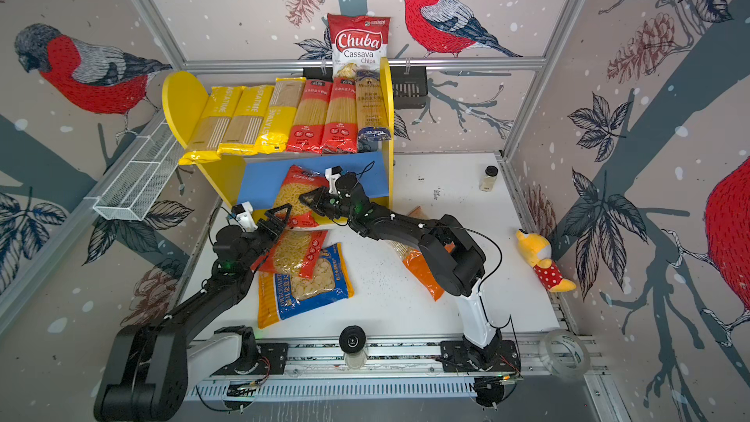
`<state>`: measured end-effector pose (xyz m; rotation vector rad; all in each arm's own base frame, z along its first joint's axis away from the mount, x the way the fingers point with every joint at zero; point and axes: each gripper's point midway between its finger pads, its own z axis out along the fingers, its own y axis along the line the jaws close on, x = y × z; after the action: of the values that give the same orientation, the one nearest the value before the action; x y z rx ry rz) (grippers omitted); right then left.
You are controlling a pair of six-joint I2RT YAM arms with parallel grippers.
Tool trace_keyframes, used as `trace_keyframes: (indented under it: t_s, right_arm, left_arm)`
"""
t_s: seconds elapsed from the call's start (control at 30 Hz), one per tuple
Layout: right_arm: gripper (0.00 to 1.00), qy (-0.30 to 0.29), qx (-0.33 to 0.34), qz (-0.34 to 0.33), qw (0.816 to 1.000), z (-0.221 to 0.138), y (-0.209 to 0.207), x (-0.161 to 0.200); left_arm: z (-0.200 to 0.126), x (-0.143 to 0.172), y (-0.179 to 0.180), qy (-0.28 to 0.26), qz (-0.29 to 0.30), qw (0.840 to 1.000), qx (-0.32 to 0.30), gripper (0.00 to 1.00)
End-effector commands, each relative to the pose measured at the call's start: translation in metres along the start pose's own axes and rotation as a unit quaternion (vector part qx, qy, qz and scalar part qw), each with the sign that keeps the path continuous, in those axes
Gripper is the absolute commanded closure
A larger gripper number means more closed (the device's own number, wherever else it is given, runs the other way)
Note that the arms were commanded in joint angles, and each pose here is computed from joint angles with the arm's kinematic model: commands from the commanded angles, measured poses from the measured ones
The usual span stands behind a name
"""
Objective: Arrange pasta packages on shelves
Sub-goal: Place the pasta bag on the shelf.
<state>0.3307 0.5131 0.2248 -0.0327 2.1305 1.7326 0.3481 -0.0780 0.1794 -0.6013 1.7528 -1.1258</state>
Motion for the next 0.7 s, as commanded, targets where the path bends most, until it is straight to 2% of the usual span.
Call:
trace_keyframes:
  t_s: [0.0,0.1,0.5,0.67]
  right_arm:
    - [0.79,0.005,-0.049,-0.01,0.999,-0.002,0.025,0.001]
    - [0.76,0.004,-0.045,-0.008,0.999,-0.005,0.02,0.0]
    - [0.57,0.004,-0.03,0.001,1.0,-0.013,0.005,0.001]
    - [0.51,0.011,-0.027,0.004,1.0,-0.018,0.003,0.011]
  left_arm:
    - [0.004,-0.01,-0.03,-0.018,0.017,0.998,0.057,0.16]
    - [0.005,-0.013,-0.03,-0.025,0.017,0.998,0.059,0.22]
    - [0.004,-0.016,-0.04,-0.033,0.004,0.996,0.079,0.65]
    - [0.003,-0.02,-0.043,-0.04,-0.001,0.996,0.084,0.77]
